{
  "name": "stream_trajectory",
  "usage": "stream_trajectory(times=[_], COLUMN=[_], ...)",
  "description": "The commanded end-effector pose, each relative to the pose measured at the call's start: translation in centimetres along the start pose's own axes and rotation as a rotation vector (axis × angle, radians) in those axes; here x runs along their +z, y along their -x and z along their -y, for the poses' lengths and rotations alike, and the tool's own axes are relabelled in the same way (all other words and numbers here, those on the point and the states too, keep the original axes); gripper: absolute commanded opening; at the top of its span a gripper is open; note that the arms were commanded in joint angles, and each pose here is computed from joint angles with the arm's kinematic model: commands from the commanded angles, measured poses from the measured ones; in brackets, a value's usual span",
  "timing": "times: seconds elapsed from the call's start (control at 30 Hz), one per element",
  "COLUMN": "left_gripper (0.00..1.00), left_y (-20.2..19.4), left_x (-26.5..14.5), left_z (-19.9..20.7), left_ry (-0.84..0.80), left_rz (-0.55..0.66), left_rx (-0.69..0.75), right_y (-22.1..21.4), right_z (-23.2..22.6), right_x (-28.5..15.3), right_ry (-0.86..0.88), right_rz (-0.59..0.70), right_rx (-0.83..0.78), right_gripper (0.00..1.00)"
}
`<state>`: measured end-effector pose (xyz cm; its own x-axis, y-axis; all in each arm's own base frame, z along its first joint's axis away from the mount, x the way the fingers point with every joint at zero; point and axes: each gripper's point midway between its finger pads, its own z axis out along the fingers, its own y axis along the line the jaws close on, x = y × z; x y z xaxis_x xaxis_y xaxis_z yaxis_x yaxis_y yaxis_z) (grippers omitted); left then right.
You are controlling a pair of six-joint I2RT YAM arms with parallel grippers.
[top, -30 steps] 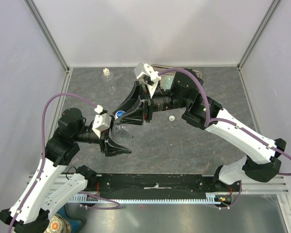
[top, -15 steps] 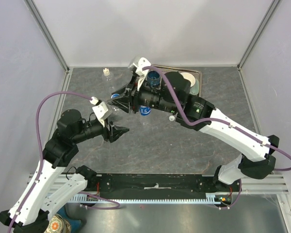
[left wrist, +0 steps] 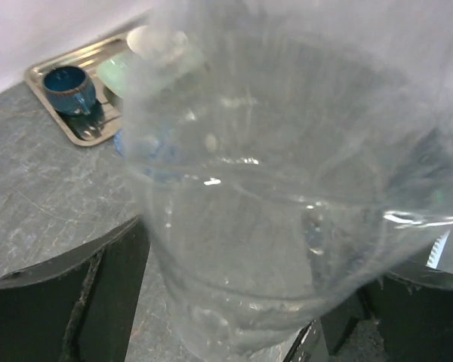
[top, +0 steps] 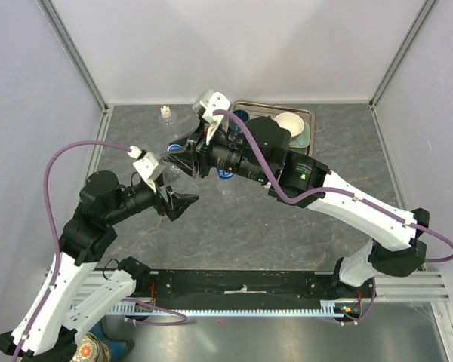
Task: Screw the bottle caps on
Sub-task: Screw the bottle cap onto the plastic bottle, then place the plastic bottle at the center of the board.
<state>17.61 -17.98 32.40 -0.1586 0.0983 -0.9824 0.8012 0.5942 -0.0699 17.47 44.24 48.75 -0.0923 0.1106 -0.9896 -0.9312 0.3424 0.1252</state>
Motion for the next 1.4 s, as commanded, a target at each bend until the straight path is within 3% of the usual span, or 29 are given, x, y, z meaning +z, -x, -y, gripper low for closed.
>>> stream_trajectory(times=[0.0, 0.2, 0.33, 0.43, 0.53, 0.6, 0.63, 0.77, 0.9, 1.0, 1.27, 1.37], left_gripper=[0.88, 0.84, 0.48, 0.4, 0.4, 0.4, 0.4, 0.38, 0.38, 0.36, 0.33, 0.34], left_y=[6.0, 6.1, 6.1, 5.8, 5.4, 5.3, 5.3, 5.0, 3.5, 2.0, 0.0, -1.9], left_x=[-1.2, -1.4, -1.2, -1.1, -1.0, -1.0, -0.9, -1.2, -0.1, 1.5, 3.4, 4.1], left_z=[-0.3, 1.6, 1.7, 1.6, 1.3, 1.0, 0.4, -2.6, -6.3, -8.3, -18.3, -20.6], left_ry=[0.053, -0.05, -0.068, -0.061, -0.048, -0.034, -0.002, 0.15, 0.291, 0.329, 0.406, 0.414], left_rz=[0.168, 0.163, 0.163, 0.159, 0.152, 0.149, 0.147, 0.176, 0.121, 0.105, 0.105, 0.086], left_rx=[-0.043, -0.035, -0.024, -0.021, -0.022, -0.018, -0.004, 0.113, 0.215, 0.199, -0.083, -0.104], right_y=[-2.8, -2.6, -2.8, -2.6, -2.3, -1.8, -1.5, 1.1, 2.8, 3.7, 2.4, 1.1], right_z=[-1.3, -1.3, -1.4, -1.3, -1.0, -0.7, -0.5, 2.5, 3.9, 4.5, 5.0, 5.5], right_x=[-0.5, -0.7, -0.8, -0.9, -1.0, -1.2, -1.4, -3.9, -6.6, -8.7, -12.0, -12.4], right_ry=[0.027, 0.026, 0.031, 0.03, 0.016, -0.004, -0.014, -0.18, -0.263, -0.292, -0.317, -0.34], right_rz=[-0.093, -0.088, -0.09, -0.085, -0.077, -0.07, -0.064, -0.013, 0.025, 0.043, 0.032, 0.006], right_rx=[0.02, 0.019, 0.017, 0.011, -0.001, -0.014, -0.022, -0.086, -0.118, -0.157, -0.16, -0.162], right_gripper=[0.0, 0.0, 0.0, 0.0, 0.25, 0.48, 0.7, 0.98, 0.98, 0.98, 0.98, 0.98])
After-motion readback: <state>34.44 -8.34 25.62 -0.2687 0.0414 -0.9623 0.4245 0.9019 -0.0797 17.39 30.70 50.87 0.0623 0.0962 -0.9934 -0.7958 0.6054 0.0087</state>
